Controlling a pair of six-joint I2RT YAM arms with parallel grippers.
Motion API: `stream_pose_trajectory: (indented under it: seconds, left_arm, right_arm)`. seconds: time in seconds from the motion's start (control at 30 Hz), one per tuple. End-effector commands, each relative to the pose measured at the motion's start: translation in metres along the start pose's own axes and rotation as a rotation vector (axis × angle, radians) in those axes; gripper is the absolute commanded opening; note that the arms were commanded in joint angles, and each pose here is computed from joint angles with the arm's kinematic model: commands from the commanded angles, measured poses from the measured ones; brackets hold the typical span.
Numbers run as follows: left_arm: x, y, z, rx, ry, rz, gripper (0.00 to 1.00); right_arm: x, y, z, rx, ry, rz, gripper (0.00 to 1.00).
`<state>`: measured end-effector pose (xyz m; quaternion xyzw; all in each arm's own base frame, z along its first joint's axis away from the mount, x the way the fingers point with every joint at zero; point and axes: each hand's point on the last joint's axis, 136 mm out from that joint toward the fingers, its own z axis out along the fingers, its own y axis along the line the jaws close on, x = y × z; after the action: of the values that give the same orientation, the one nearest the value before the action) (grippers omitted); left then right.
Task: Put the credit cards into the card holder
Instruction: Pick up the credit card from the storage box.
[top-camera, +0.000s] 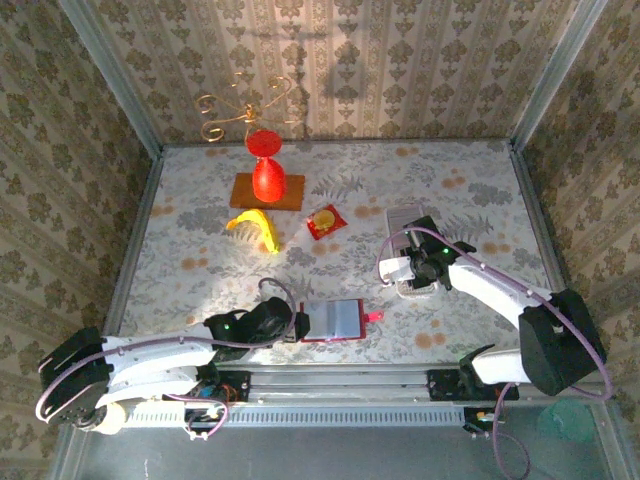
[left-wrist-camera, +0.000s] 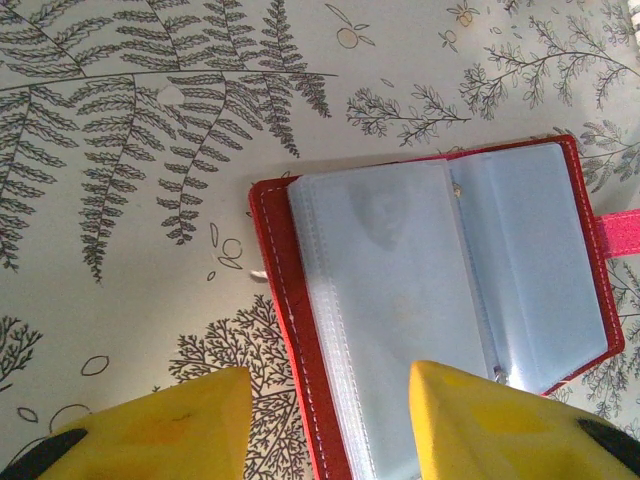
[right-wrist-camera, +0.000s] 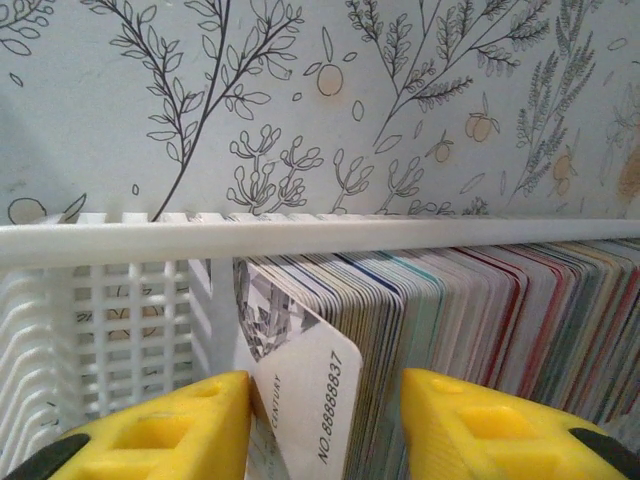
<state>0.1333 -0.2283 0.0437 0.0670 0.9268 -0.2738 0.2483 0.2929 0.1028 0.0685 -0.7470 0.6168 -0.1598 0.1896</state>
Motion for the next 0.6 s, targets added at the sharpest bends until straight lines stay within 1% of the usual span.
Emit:
stream_pose_trajectory:
  seconds: [0.0, 0.57]
  left_arm:
    - [0.000, -0.002, 0.000, 0.004, 0.004, -0.006, 0.45]
    - [0.000, -0.006, 0.003, 0.005, 0.018, -0.001, 0.44]
  right_arm:
    - [0.004, -0.011, -0.008, 0.066, 0.026, -0.014, 0.41]
    - [-0.001, -0.008, -0.026, 0.092, 0.010, 0.002, 0.21]
